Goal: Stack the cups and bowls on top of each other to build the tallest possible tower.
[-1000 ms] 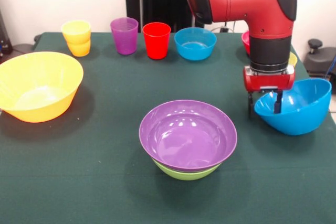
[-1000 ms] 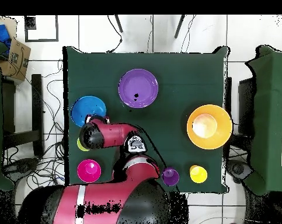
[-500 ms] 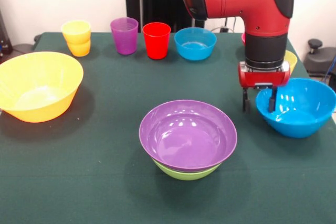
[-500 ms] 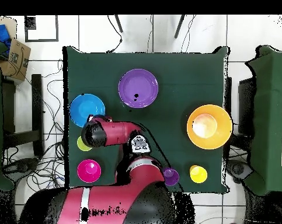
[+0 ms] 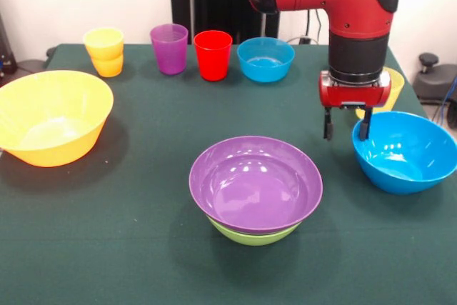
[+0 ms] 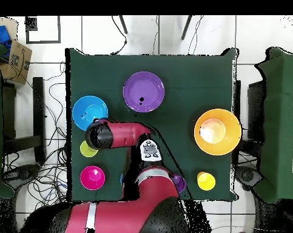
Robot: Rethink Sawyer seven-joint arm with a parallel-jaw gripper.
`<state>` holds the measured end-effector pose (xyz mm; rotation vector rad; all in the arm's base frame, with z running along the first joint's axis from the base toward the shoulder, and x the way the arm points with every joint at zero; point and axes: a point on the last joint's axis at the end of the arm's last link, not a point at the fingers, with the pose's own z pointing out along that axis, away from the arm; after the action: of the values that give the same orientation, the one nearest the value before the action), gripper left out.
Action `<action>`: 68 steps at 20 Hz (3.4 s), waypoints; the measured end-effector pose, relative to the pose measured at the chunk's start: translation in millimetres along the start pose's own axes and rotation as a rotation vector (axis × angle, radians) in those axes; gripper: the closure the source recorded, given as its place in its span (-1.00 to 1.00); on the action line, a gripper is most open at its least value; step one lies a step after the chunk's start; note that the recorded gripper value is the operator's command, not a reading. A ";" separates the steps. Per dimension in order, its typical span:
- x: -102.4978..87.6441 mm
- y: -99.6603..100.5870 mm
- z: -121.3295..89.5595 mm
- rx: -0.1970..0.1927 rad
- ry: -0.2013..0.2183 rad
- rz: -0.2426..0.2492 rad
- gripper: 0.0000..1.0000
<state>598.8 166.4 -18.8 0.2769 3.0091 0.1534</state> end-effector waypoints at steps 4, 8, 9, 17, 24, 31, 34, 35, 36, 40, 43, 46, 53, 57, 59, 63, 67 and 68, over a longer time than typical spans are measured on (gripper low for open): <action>-8.0 -5.0 -5.9 0.003 0.002 0.010 -1.00; -14.4 -4.2 -9.8 0.001 -0.012 0.009 1.00; -14.7 -4.2 -9.8 0.001 -0.013 0.009 1.00; -17.9 -3.2 -10.6 0.000 -0.019 0.009 1.00; -16.5 -1.8 -9.6 0.000 -0.017 0.006 -1.00; -15.9 0.2 -10.5 0.000 -0.018 0.002 -1.00; -25.4 2.8 -27.5 0.002 -0.031 -0.002 -1.00; -28.8 4.1 -35.8 0.005 -0.029 -0.005 -1.00; -30.6 4.9 -40.3 0.007 -0.026 -0.006 -1.00; -46.1 10.7 -73.0 0.022 0.010 -0.012 -1.00; -59.8 13.3 -93.8 0.032 0.036 -0.012 -1.00; -75.1 16.0 -110.4 0.037 0.043 -0.012 -1.00; -101.4 21.4 -130.8 0.030 -0.009 -0.013 1.00; -102.8 21.7 -130.8 0.028 -0.020 -0.014 1.00; -106.1 21.2 -127.5 0.021 -0.048 -0.012 1.00; -109.8 19.6 -126.5 0.015 -0.078 -0.009 1.00; -116.4 14.1 -124.5 0.007 -0.119 -0.001 1.00; -118.0 12.3 -123.5 0.006 -0.128 0.002 1.00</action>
<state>700.9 145.3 117.0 0.2791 2.8827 0.1224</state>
